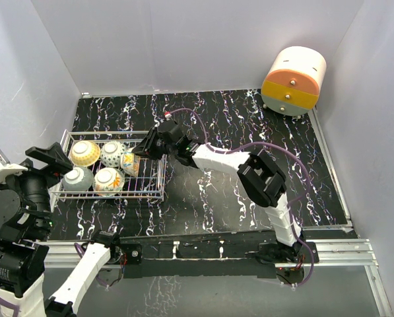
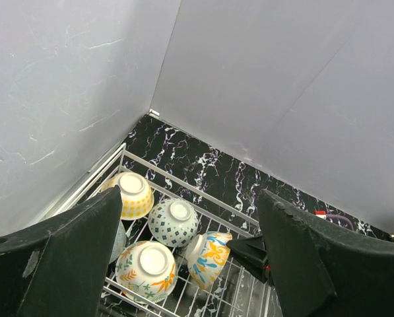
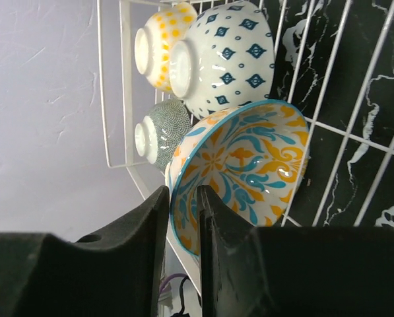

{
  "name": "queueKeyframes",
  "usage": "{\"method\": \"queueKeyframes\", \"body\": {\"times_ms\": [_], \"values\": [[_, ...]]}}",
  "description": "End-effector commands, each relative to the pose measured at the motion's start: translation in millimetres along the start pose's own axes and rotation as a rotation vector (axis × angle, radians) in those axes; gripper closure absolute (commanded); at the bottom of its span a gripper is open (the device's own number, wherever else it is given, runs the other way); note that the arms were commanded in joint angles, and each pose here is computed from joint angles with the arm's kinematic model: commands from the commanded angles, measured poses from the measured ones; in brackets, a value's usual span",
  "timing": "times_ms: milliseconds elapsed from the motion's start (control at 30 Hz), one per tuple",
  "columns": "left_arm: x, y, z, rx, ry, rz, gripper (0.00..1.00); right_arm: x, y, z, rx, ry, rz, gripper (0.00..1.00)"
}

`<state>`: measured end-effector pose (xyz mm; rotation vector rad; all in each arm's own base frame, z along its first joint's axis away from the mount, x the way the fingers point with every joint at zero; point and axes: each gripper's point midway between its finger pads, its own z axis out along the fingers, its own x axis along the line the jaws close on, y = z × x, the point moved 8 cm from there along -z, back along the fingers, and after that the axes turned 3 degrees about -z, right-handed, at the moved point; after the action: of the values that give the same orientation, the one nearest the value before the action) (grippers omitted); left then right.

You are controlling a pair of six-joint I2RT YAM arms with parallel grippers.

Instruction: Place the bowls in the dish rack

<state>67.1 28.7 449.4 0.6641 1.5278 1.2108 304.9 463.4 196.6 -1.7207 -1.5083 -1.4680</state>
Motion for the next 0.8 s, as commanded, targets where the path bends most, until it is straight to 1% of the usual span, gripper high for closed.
{"method": "queueKeyframes", "body": {"times_ms": [0, 100, 500, 633, 767], "values": [[-3, 3, 2, -0.004, -0.004, -0.001, 0.18, -38, 2, -15, -0.022, -0.229, -0.050, 0.74], [-4, 3, 3, -0.004, -0.009, -0.006, 0.18, -36, 4, -21, -0.044, -0.247, -0.069, 0.74], [-4, -2, 4, 0.009, -0.014, -0.010, 0.18, -43, 3, -35, -0.066, -0.313, -0.106, 0.75], [-5, -2, 5, 0.006, -0.015, -0.012, 0.18, -31, 7, -42, -0.111, -0.334, -0.168, 0.76], [-5, -4, 6, 0.009, -0.017, -0.012, 0.18, -9, 11, -53, -0.176, -0.338, -0.255, 0.76]]}}
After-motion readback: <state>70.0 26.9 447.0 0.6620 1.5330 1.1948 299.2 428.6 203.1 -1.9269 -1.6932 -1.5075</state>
